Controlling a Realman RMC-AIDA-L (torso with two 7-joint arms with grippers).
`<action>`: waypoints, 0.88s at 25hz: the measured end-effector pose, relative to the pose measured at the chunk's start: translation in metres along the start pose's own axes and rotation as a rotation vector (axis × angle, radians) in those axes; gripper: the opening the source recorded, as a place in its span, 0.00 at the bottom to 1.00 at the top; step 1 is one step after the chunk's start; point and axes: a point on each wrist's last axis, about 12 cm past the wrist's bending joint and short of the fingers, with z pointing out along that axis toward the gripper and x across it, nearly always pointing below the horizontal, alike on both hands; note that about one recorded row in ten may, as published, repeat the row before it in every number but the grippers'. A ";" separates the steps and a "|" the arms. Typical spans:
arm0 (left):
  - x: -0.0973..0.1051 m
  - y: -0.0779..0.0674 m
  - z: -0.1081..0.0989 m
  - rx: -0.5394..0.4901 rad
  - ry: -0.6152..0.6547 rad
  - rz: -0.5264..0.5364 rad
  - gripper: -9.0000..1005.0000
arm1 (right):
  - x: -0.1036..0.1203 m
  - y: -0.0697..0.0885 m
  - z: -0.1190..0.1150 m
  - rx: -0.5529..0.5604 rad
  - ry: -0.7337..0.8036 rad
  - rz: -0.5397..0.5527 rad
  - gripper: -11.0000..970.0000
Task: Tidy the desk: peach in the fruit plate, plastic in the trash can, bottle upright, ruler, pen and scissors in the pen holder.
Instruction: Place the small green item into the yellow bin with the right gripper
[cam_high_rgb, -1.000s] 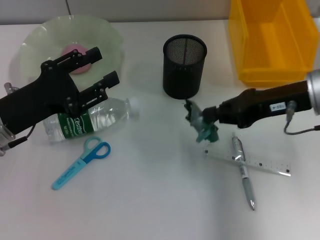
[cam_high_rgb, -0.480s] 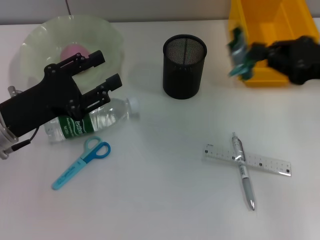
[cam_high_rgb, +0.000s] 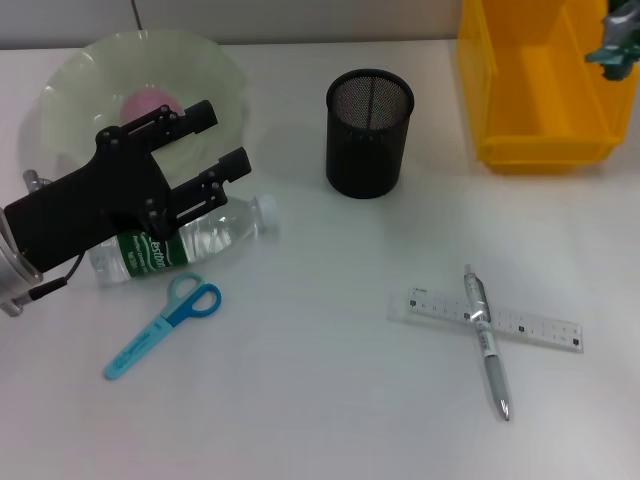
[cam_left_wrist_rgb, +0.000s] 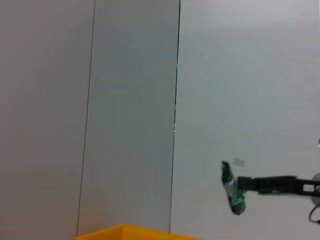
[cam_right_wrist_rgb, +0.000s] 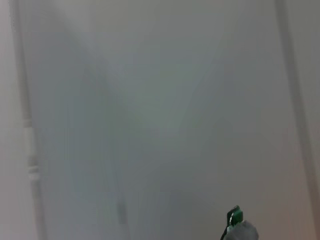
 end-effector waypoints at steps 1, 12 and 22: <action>0.000 0.000 0.000 0.001 0.000 0.000 0.64 | 0.004 -0.003 0.000 0.026 -0.002 0.000 0.01; -0.001 0.001 0.003 0.004 0.001 0.003 0.64 | 0.029 -0.021 0.031 0.189 0.052 -0.018 0.01; -0.001 0.002 0.001 -0.006 0.000 0.002 0.64 | 0.040 -0.033 0.063 0.296 0.131 -0.019 0.04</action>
